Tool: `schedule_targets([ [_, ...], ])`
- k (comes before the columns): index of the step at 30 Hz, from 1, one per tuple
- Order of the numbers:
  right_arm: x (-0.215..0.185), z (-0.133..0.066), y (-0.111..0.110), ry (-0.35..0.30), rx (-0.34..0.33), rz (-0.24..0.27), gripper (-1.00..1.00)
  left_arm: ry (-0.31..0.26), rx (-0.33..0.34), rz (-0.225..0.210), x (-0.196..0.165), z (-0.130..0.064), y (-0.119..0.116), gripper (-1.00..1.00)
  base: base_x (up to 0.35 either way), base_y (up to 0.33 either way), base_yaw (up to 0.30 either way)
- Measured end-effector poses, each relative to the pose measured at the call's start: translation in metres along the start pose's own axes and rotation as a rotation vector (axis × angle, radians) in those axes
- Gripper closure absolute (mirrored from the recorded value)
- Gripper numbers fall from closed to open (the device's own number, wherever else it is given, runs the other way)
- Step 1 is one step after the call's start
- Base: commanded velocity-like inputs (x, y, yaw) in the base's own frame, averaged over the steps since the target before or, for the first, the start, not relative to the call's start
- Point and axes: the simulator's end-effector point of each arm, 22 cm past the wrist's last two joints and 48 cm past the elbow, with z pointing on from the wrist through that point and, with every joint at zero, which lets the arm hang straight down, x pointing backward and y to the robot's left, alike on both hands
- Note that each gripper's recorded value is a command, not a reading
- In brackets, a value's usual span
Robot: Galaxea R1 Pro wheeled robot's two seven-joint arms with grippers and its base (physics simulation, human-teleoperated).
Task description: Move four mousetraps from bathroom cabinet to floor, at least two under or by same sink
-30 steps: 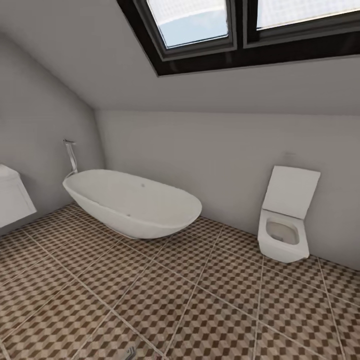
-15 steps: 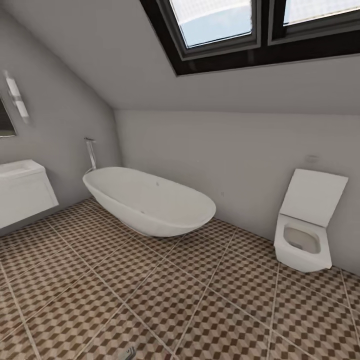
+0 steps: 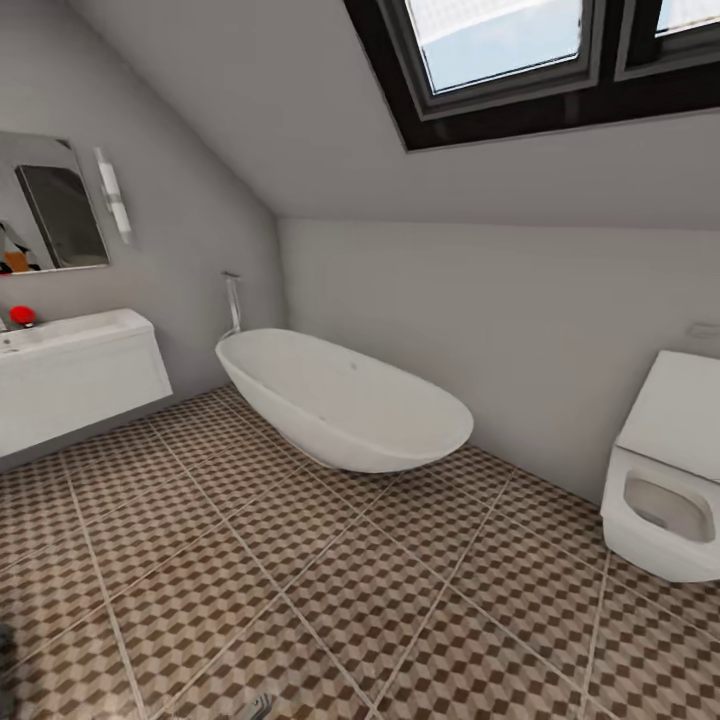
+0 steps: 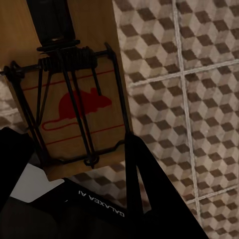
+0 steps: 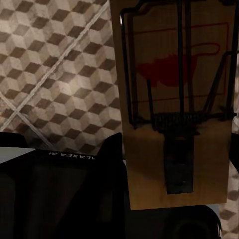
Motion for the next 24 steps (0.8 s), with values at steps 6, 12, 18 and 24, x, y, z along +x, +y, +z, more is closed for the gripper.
schedule_targets([
  [6, 0.0, 0.0, 0.0, 0.0, 0.0, 0.001, 1.0, 0.0, 0.0, 0.0, 0.0, 0.0, 0.0001, 1.0, 0.0, 0.0, 0.293],
  [12, 0.0002, -0.0001, 0.0003, 0.0, -0.001, -0.001, 1.0, -0.001, 0.0, 0.0, -0.0002, -0.0001, -0.0001, 1.0, 0.037, -0.118, 0.152],
  [18, 0.0004, -0.0002, 0.0007, 0.001, -0.001, 0.0, 1.0, -0.001, 0.0, -0.001, 0.0004, -0.0001, 0.0004, 1.0, 0.125, -0.278, 0.174],
  [24, 0.0005, -0.0002, 0.0005, 0.001, -0.001, 0.0, 1.0, 0.0, 0.0, -0.001, 0.0006, 0.0, 0.0007, 1.0, 0.126, -0.297, 0.278],
])
